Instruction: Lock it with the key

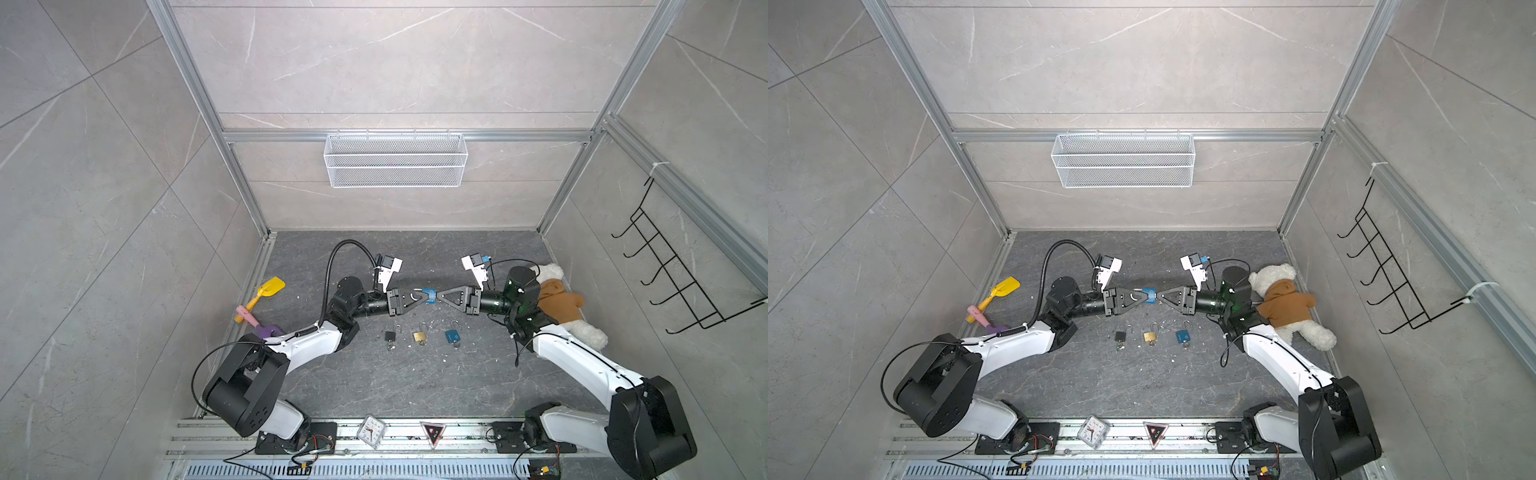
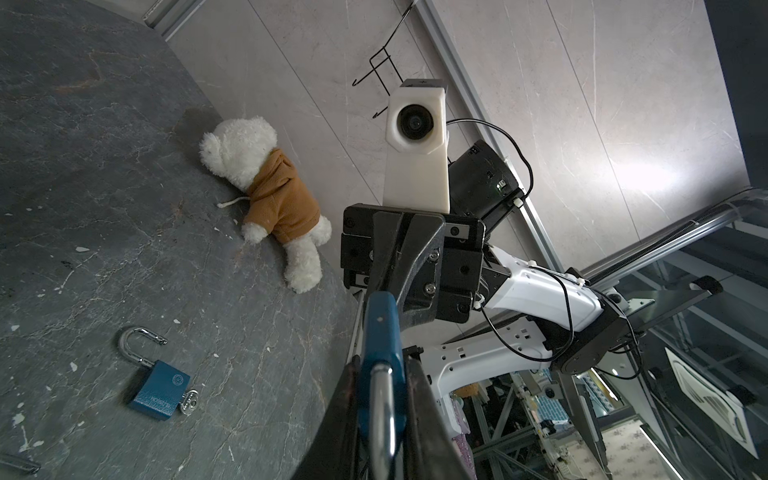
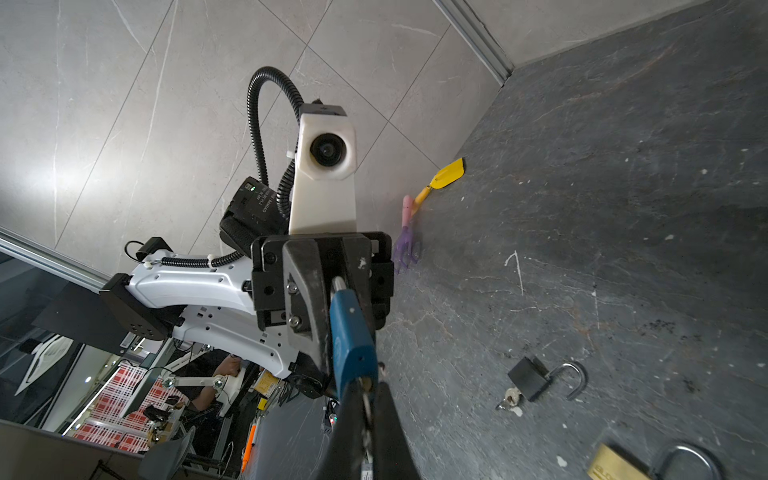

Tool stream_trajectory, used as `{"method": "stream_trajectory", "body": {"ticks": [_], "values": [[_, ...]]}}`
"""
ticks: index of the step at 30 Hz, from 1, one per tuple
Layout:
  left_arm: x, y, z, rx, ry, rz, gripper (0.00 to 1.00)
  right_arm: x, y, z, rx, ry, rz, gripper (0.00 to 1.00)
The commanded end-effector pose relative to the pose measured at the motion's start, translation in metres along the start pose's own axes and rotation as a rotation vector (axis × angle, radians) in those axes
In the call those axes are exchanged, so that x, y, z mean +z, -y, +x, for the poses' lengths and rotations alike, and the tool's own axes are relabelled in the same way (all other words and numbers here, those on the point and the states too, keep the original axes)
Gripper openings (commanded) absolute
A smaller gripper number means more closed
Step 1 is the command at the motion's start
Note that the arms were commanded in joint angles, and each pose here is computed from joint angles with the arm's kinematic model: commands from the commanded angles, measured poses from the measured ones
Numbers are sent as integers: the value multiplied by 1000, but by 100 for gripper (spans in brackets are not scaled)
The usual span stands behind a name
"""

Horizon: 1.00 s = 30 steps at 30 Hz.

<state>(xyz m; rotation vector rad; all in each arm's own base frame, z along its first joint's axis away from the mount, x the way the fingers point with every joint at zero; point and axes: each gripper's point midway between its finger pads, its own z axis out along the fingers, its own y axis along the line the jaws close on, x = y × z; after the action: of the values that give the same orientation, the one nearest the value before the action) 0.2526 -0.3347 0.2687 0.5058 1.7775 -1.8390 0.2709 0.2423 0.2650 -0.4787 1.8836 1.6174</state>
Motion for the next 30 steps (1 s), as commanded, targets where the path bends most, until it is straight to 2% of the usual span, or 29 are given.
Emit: {"method": "stream_trajectory", "body": {"ticks": [1, 7, 11, 14, 17, 20, 23, 30], "values": [[-10, 3, -27, 58, 117, 11, 0, -5, -3, 9, -12, -14, -18, 0], [-29, -2, -44, 14, 216, 38, 0, -10, -2, 7, -6, -3, -28, 0], [-28, -6, -44, -2, 210, 49, 0, -13, 4, 3, 20, 16, 6, 0], [-23, -21, -41, -36, 173, 4, 0, -23, 20, -5, 54, 62, 102, 0], [-14, -48, -33, -83, 108, -113, 0, -43, 41, -10, 68, 119, 265, 0], [-15, -68, -29, -81, 98, -226, 0, -62, 62, -7, 87, 163, 420, 0], [-17, -80, -27, -62, 74, -312, 0, -72, 76, -1, 128, 183, 486, 0], [0, -92, -21, -33, -78, -347, 0, -87, 110, 9, 233, 212, 619, 0]]}}
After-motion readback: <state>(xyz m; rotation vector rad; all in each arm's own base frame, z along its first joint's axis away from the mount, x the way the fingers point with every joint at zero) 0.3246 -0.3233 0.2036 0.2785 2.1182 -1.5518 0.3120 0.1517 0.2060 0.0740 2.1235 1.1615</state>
